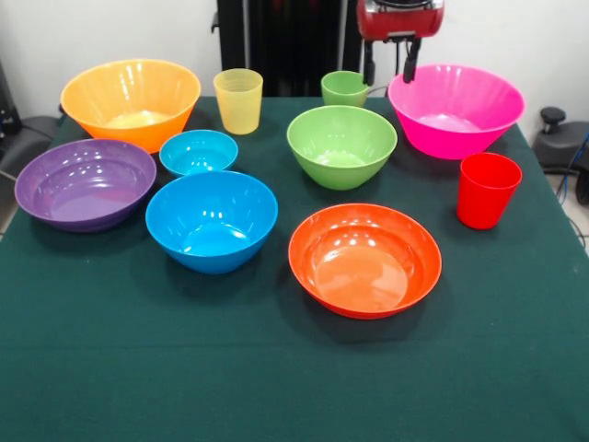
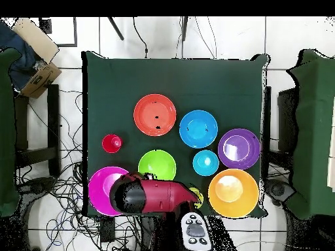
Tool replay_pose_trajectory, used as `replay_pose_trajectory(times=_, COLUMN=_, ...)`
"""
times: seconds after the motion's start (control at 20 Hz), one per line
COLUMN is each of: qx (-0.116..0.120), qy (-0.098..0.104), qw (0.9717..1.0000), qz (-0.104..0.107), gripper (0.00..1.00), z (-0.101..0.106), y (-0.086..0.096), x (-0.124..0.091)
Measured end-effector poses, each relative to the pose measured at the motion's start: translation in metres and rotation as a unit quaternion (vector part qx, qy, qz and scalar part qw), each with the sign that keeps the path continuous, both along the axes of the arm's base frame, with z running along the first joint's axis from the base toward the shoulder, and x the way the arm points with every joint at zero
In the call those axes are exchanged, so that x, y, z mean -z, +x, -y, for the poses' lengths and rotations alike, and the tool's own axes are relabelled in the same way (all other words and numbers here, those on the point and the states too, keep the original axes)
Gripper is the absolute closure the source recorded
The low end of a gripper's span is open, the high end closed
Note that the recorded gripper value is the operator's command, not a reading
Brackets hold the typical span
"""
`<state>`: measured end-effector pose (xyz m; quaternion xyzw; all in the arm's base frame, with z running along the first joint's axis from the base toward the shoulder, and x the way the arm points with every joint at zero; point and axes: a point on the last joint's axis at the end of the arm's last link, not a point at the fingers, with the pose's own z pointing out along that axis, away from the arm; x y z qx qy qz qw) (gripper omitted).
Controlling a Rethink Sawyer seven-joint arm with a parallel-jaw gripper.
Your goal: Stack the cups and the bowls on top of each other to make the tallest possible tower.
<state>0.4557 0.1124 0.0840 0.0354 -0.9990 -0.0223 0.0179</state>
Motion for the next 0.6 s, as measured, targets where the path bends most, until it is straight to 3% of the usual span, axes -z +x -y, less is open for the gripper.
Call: replay_pose_trajectory(times=0.6, qx=0.003, qy=0.005, qw=1.0000, qz=0.007, gripper=0.00, z=0.0038, y=0.0062, x=-0.0044)
